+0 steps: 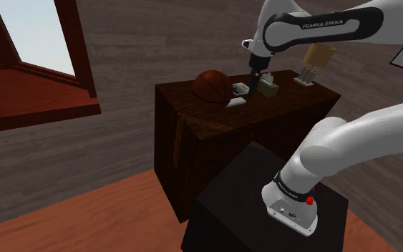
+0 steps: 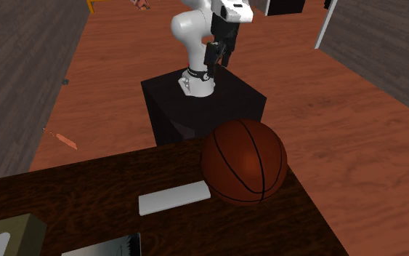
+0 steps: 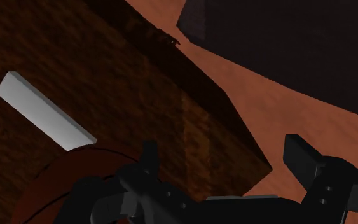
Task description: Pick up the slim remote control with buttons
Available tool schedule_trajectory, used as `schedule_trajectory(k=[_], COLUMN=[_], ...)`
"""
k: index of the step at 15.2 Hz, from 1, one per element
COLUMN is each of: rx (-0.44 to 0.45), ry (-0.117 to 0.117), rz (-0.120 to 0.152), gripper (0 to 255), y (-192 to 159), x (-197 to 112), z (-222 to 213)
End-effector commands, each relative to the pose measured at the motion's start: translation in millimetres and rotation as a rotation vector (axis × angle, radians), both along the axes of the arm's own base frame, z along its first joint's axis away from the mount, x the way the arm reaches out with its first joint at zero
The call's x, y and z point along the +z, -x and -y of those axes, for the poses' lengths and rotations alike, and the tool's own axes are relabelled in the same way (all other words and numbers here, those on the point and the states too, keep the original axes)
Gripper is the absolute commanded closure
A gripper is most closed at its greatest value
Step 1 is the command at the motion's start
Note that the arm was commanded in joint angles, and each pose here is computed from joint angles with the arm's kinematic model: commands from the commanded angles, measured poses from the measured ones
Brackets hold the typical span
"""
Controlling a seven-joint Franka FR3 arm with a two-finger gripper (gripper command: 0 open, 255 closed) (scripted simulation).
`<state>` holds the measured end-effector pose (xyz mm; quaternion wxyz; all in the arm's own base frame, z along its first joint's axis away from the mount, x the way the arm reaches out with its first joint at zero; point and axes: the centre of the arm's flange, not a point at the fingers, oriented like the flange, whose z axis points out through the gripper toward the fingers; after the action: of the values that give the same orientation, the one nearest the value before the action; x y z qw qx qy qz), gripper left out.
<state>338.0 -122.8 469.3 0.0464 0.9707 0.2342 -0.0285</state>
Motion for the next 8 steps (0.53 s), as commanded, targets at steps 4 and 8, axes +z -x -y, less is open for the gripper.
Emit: schedule_trajectory(k=[4,8], rx=[0.115,0.204], ry=[-0.021,-0.039], rz=[0.0,-0.002], gripper=[0,0], y=[-14.2,-32.3], x=[-32.3,-59.3], z=[60.4,104.0])
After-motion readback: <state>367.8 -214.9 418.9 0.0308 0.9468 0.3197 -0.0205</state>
